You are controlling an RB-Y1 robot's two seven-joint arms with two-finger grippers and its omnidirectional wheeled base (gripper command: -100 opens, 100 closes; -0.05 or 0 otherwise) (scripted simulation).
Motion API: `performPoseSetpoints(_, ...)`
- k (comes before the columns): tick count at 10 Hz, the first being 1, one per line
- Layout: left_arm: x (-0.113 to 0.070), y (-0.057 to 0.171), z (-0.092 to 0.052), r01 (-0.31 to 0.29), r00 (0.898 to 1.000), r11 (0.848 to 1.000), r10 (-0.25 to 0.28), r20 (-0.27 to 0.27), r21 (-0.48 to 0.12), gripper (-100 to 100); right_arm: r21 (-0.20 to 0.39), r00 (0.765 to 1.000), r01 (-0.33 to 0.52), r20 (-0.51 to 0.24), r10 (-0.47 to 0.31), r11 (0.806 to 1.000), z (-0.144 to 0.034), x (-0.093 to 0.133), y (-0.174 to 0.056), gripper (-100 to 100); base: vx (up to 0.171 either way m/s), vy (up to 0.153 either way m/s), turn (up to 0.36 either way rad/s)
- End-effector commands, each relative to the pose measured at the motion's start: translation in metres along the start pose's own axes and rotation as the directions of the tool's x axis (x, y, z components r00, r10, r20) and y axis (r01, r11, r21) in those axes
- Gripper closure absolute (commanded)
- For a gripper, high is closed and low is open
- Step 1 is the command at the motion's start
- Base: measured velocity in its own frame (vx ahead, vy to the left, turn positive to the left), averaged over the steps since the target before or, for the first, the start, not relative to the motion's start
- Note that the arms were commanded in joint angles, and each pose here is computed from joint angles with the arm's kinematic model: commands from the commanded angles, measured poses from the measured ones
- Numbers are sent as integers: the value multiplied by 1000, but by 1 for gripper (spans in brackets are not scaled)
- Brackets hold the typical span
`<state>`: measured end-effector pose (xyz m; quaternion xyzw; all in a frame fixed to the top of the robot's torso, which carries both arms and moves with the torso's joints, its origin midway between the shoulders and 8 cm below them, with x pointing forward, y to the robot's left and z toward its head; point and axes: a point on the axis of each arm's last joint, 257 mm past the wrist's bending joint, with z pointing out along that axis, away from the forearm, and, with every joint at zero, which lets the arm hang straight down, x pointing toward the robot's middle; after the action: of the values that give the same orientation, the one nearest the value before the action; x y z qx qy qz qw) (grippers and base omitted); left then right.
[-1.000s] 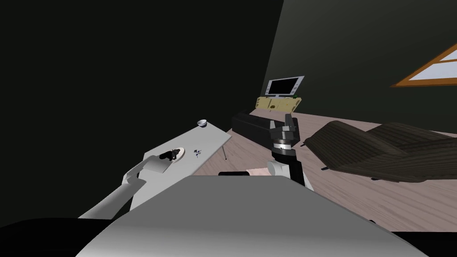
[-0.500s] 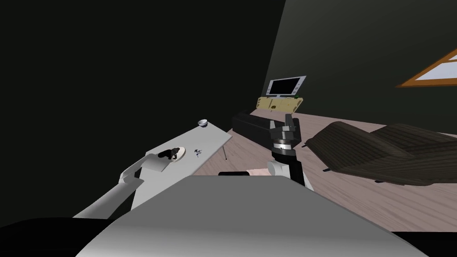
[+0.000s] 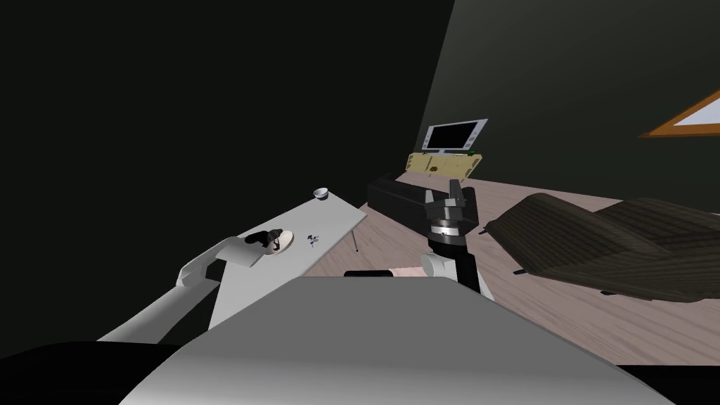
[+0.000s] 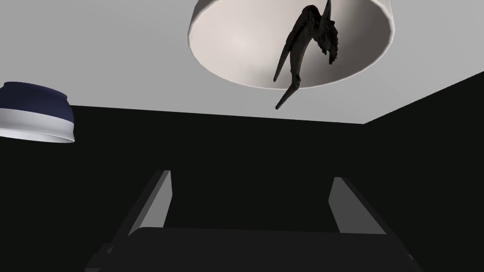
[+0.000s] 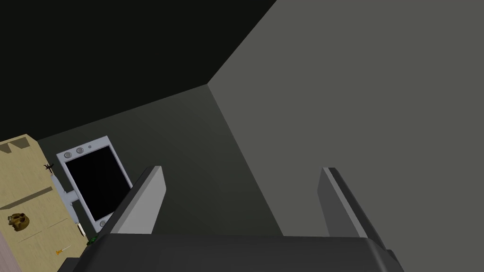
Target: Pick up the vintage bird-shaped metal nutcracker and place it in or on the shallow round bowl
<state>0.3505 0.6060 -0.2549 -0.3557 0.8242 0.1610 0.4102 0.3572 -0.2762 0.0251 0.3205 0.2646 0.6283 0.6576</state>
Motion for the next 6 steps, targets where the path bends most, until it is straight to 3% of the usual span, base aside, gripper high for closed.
performPoseSetpoints(1, -5, -4, -8, -8, 1000, 1000, 8, 0, 4, -100, 0, 1000, 0, 0, 0, 1000, 0, 0, 0, 0, 7, -2, 32)
performPoseSetpoints(3, -6, -6, -11, -11, 1000, 1000, 11, 1, 6, -100, 0, 1000, 0, 0, 0, 1000, 0, 0, 0, 0, 4, -1, 17)
performPoseSetpoints(4, -7, -6, -11, -11, 1000, 1000, 11, 0, 5, 0, 0, 1000, 0, 0, 0, 1000, 0, 0, 0, 0, 0, 0, 0)
performPoseSetpoints(6, -7, -6, -11, -11, 1000, 1000, 11, 0, 5, 0, 0, 1000, 0, 0, 0, 1000, 0, 0, 0, 0, 0, 0, 0)
